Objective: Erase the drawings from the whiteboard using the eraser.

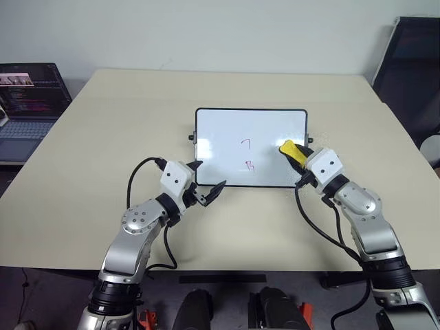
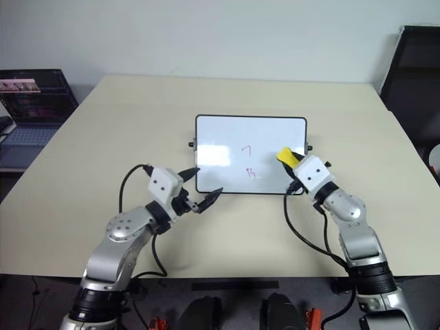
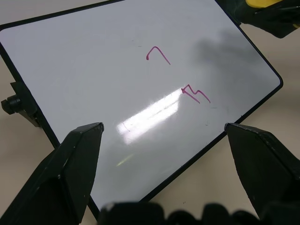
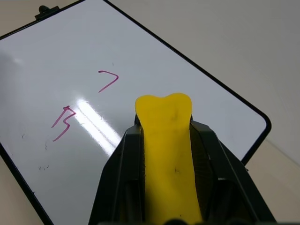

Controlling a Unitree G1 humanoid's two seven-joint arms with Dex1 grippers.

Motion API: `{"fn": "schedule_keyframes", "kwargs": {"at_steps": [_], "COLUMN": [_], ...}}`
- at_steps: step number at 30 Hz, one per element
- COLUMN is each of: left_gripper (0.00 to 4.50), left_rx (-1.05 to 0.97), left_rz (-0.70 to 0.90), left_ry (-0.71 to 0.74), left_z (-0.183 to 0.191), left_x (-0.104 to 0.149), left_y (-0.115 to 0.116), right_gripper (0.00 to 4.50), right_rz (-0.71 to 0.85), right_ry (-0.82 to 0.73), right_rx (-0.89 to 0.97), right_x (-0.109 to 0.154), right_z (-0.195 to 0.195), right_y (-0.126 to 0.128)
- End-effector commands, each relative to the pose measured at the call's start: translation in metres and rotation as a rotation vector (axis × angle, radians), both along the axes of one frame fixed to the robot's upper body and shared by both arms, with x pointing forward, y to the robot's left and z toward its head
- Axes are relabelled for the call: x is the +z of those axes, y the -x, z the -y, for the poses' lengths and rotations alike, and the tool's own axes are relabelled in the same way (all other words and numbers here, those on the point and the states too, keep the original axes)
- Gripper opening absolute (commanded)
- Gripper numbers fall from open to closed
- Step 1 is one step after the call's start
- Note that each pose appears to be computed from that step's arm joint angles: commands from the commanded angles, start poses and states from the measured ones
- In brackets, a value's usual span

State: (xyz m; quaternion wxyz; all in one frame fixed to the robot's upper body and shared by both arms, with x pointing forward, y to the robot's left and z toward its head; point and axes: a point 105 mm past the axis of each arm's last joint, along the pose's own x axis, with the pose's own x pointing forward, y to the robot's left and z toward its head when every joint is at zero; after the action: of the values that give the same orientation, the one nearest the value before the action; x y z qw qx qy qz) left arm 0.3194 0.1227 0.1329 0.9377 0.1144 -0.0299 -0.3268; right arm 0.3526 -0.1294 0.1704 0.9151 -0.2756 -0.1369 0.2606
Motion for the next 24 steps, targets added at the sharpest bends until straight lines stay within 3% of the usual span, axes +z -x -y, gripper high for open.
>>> {"fn": "schedule_keyframes", "kwargs": {"at_steps": [1,9,24], "left_gripper": [4.5,4.5,4.5], "left_rx": [-0.013,-0.032,-0.033], "left_rz": [0.063,0.083,0.1], "left_ry": [0.011,0.013,0.009], "left_z": [0.006,0.012,0.014], "left_x": [0.015,0.017,0.021], "left_y": [0.002,0.0,-0.004], "right_gripper": [0.96,0.96,0.96], "right_rz": [0.046,0.021,-0.008], "right_ry": [-0.058,-0.133,0.04], "right_rx": [0.04,0.07,0.04], "right_x": [0.028,0.051,0.034], "right_z": [-0.016,-0.044,-0.06], "right_y": [-0.006,-0.022,-0.068]}}
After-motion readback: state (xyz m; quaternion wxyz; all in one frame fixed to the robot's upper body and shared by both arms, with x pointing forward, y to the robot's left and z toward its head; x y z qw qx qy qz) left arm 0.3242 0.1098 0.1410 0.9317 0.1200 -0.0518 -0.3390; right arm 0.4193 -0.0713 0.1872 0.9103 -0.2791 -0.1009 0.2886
